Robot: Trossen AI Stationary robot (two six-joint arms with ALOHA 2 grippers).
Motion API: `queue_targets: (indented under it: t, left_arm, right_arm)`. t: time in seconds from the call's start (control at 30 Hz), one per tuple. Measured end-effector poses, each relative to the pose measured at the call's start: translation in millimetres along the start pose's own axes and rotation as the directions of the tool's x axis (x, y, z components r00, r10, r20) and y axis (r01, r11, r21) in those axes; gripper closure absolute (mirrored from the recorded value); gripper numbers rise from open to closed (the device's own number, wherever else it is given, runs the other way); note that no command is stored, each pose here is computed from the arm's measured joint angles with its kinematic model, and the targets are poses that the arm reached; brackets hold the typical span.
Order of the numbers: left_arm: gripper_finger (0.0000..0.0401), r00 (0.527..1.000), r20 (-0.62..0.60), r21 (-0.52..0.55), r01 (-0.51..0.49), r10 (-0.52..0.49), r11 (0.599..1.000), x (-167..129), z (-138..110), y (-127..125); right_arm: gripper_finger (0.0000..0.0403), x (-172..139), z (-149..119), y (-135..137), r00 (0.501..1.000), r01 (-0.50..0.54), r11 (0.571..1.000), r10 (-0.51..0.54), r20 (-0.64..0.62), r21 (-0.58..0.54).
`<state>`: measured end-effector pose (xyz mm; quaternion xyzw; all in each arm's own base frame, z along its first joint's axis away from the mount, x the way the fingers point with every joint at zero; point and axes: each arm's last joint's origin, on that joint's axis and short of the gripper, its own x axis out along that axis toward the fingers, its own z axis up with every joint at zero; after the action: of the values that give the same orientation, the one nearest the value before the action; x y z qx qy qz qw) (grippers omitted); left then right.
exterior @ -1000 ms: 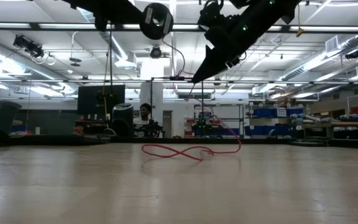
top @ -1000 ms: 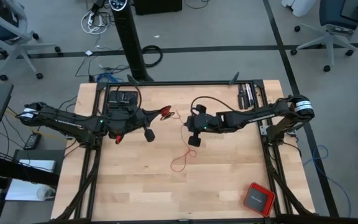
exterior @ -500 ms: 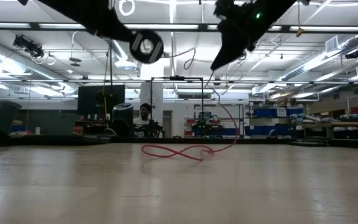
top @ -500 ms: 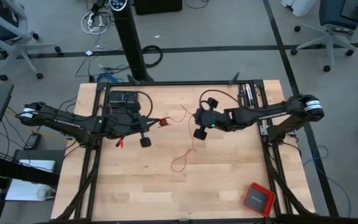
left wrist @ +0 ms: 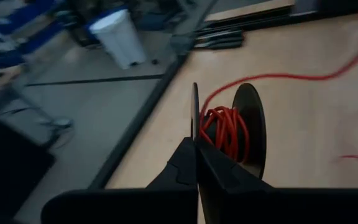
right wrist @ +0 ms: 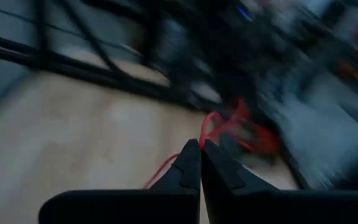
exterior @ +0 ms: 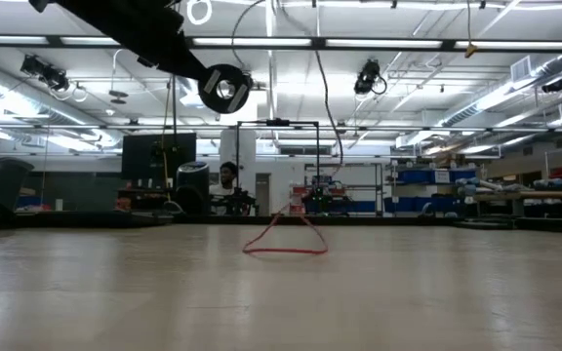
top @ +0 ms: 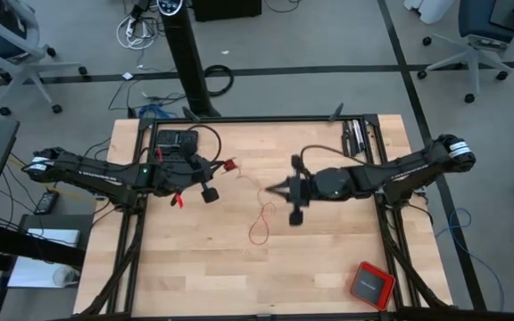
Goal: Coil cords
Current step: Uncoil the red wire from the spool
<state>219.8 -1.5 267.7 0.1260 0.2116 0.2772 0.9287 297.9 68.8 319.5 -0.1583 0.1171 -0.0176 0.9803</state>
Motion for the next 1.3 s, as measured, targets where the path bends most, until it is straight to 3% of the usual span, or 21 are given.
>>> queue_targets:
  t: [0.17, 0.47, 0.63, 0.93, 1.03, 1.17, 1.3]
  left_arm:
    - [0.0401, 0.996, -0.004, -0.004, -0.087, 0.087, 0.996, -0.1, 0.3, 2.6]
    - [0.0401, 0.994, 0.049, -0.065, -0.094, 0.097, 0.993, -0.2, 6.9, 3.4]
    - [0.0401, 0.992, 0.074, -0.099, -0.094, 0.101, 0.991, -0.5, 10.0, 3.9]
    - [0.0401, 0.984, 0.155, -0.147, -0.063, 0.086, 0.987, -2.7, 19.4, 3.7]
    - [0.0401, 0.978, 0.196, -0.14, -0.046, 0.074, 0.989, -5.8, 23.9, 1.5]
    - [0.0401, 0.967, 0.25, -0.102, -0.025, 0.05, 0.994, -11.6, 29.6, -3.3]
    - [0.0401, 0.954, 0.298, -0.064, 0.007, 0.012, 0.998, -16.8, 34.0, -7.7]
  right_arm:
    - [0.0403, 3.0, 10.7, 11.8, 0.974, -0.163, 0.986, 0.167, 0.151, -0.036]
    - [0.0403, 42.8, -11.1, 25.8, 0.923, -0.325, 0.944, 0.331, 0.194, -0.064]
    - [0.0403, 70.8, -38.3, 30.4, 0.925, -0.361, 0.933, 0.358, 0.127, 0.0]
    - [0.0385, 86.1, -77.2, 2.7, 0.92, -0.336, 0.893, 0.379, -0.098, 0.299]
    - [0.0375, 85.8, -82.9, -3.5, 0.897, -0.353, 0.857, 0.424, -0.125, 0.376]
    - [0.0355, 74.3, -92.4, -8.7, 0.83, -0.345, 0.809, 0.5, -0.247, 0.476]
    - [0.0337, 49.0, -94.1, -18.8, 0.758, -0.248, 0.782, 0.524, -0.387, 0.572]
